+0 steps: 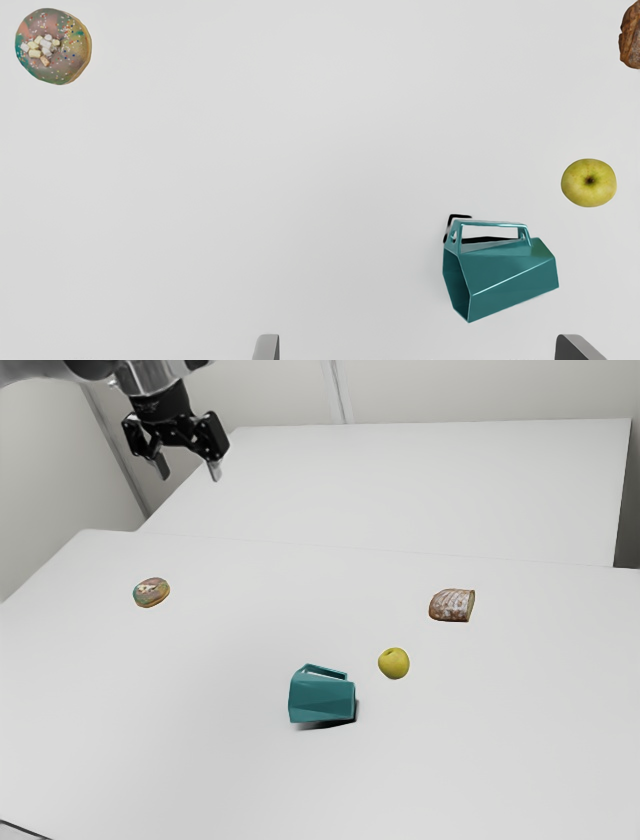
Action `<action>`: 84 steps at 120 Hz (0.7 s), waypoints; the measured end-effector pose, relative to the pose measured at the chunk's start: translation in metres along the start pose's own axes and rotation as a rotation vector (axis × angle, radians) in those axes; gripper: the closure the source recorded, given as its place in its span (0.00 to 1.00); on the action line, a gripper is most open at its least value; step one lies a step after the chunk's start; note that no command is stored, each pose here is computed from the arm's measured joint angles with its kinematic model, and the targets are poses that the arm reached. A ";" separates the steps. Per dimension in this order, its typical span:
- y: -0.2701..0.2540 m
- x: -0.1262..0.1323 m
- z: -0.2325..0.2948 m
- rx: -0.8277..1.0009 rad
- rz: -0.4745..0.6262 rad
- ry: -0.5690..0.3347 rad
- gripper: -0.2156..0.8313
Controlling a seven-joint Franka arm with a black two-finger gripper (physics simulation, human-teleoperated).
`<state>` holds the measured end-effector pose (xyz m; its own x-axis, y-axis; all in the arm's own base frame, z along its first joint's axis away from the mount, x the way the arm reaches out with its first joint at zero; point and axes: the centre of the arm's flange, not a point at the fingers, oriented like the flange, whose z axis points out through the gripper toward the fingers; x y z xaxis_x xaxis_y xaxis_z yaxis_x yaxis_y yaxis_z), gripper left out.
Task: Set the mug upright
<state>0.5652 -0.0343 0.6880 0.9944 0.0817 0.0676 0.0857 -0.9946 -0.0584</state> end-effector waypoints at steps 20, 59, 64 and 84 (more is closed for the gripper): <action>-0.001 -0.017 0.026 -0.039 0.005 -0.068 0.21; -0.024 -0.136 0.218 -0.552 -0.234 -0.181 0.21; -0.036 -0.143 0.238 -0.626 -0.295 -0.175 0.21; -0.075 -0.162 0.293 -0.839 -0.448 -0.082 0.21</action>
<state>0.4157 0.0461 0.3899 0.8841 0.4384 -0.1617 0.4185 -0.5890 0.6913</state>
